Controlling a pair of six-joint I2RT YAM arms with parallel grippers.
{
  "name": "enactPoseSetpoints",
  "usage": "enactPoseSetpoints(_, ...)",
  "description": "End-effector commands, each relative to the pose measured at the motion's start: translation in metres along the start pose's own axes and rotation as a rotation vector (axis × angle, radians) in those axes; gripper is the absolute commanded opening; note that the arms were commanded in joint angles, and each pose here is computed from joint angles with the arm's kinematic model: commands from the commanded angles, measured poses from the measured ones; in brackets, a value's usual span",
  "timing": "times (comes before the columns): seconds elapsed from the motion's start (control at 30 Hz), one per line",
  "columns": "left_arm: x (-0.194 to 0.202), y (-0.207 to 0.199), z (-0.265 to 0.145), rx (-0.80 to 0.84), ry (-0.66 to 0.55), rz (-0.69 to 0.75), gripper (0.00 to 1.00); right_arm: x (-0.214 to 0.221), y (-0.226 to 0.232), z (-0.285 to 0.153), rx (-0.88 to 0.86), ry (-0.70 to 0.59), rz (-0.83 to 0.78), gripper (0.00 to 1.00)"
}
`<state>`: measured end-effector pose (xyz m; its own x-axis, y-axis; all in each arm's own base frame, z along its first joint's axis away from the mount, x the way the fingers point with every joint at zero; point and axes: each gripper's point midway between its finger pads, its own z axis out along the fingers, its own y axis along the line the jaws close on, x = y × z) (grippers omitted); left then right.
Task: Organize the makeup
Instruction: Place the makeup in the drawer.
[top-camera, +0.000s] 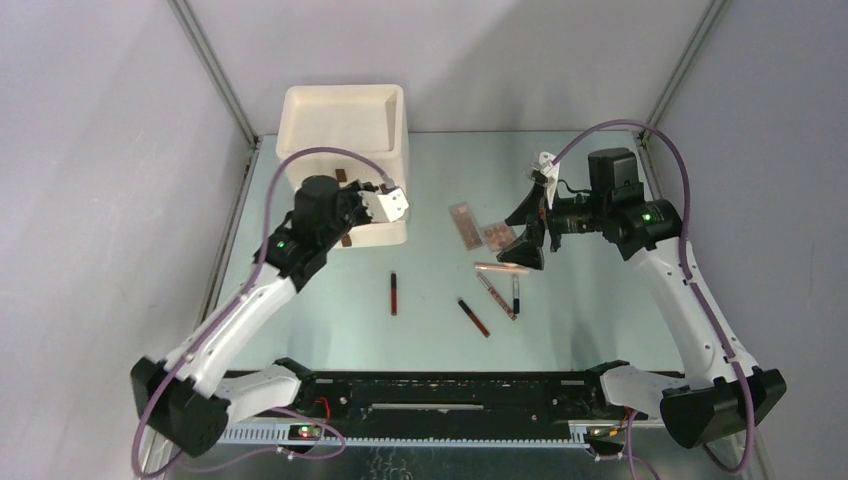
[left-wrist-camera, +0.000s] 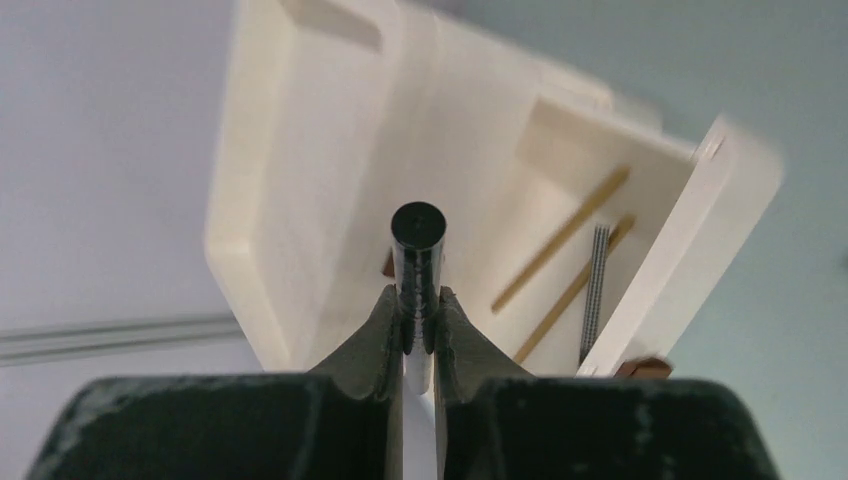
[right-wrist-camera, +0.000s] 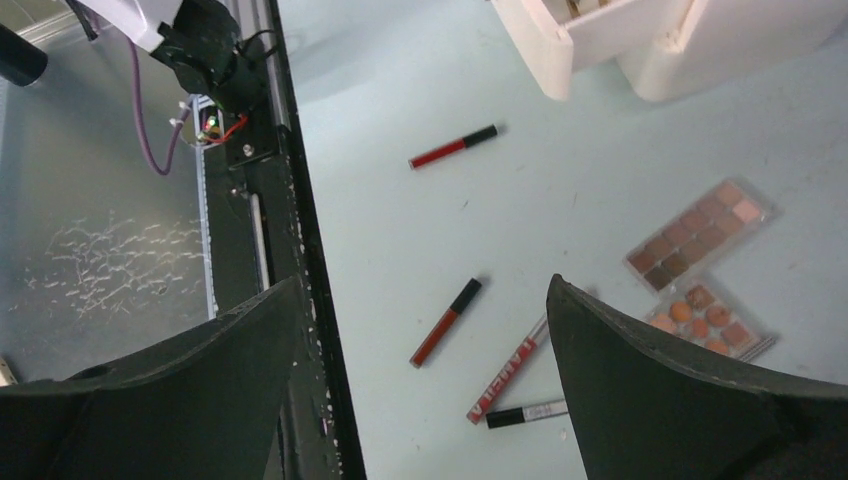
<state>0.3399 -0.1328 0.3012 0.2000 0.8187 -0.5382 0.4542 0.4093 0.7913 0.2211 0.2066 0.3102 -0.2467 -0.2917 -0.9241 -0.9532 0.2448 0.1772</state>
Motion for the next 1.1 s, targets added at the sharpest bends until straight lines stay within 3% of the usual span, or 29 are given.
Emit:
enactPoseSetpoints(0.0,0.050,0.013,0.018,-0.041,0.229,0.194,0.00,0.014,-0.008,0.000,0.049,0.041,0.017,1.00)
enactPoseSetpoints(0.37,0.101,-0.013,0.058,0.117,0.389,0.224,0.07,0.052,-0.024,0.009,0.093,0.118,0.097,1.00)
enactPoseSetpoints(0.63,0.119,-0.030,0.072,0.166,0.447,0.198,0.18,0.078,-0.078,0.011,0.324,0.214,0.217,1.00)
enactPoseSetpoints(0.9,0.108,-0.020,0.061,0.121,0.408,0.146,0.38,0.109,-0.129,0.006,0.535,0.317,0.290,0.98)
enactPoseSetpoints(1.07,0.098,-0.011,0.043,0.085,0.362,0.117,0.58,0.128,-0.146,0.006,0.577,0.378,0.303,0.94)
